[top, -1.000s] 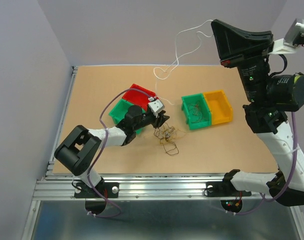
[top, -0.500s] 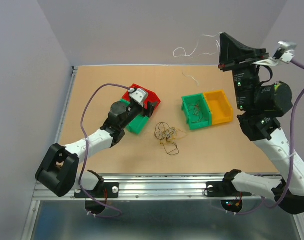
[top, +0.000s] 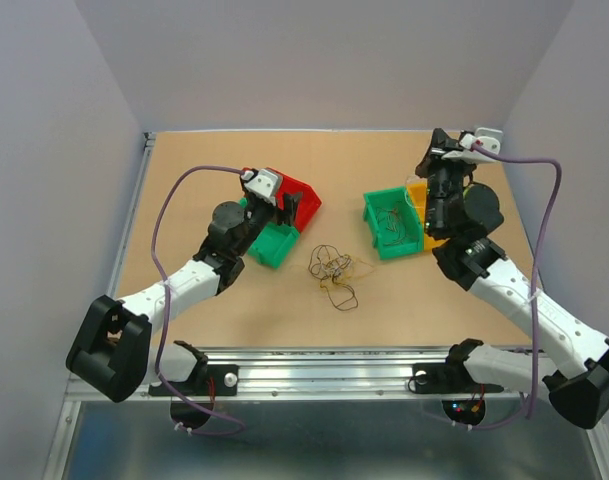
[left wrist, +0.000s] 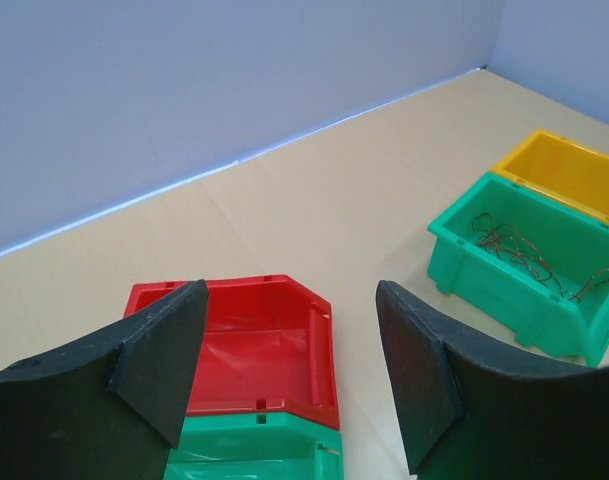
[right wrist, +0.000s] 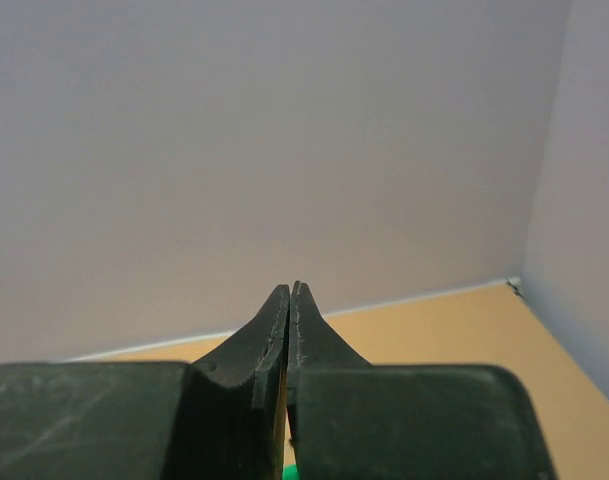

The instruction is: Untangle the cables

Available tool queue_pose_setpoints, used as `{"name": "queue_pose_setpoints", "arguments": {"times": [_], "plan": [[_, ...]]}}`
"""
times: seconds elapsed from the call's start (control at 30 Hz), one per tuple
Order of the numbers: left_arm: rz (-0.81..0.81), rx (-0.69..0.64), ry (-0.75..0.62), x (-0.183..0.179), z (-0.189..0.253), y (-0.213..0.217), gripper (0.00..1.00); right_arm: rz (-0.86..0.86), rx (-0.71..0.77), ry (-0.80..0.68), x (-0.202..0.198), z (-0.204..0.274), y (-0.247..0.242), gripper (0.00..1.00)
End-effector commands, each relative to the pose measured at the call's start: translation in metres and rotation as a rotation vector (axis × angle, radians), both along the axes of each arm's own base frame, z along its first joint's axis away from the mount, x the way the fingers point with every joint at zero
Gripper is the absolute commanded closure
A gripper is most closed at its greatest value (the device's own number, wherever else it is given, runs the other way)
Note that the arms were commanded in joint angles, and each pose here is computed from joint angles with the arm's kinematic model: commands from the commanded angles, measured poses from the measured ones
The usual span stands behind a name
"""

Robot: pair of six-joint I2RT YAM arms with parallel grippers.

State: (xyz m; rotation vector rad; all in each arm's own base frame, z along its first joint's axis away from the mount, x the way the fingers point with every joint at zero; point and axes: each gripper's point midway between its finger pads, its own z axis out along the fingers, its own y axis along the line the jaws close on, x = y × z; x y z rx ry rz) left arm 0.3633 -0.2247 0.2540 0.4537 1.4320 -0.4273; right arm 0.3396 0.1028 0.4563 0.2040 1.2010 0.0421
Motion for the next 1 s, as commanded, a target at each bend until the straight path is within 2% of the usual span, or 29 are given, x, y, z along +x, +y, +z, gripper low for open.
{"name": "queue_pose_setpoints", "arguments": {"times": [0.0,0.2,0.23,0.47,0.97], "plan": [[0.032,-0.059,-0.069,0.0,0.028,0.006,0.21,-0.226,0.028,0.019,0.003,-0.018,-0.038,0.99],[0.024,-0.061,-0.074,-0.001,0.028,0.005,0.21,-0.309,0.035,0.079,0.013,-0.062,-0.065,0.99],[0.024,-0.063,-0.074,-0.002,0.029,0.005,0.21,-0.331,0.049,0.099,0.015,-0.08,-0.075,0.99],[0.021,-0.066,-0.078,-0.003,0.029,0.006,0.21,-0.396,0.13,0.145,0.033,-0.125,-0.114,0.99],[-0.015,-0.053,-0.078,-0.005,0.027,0.0,0.21,-0.289,0.194,0.302,0.068,-0.205,-0.1,0.99]]}}
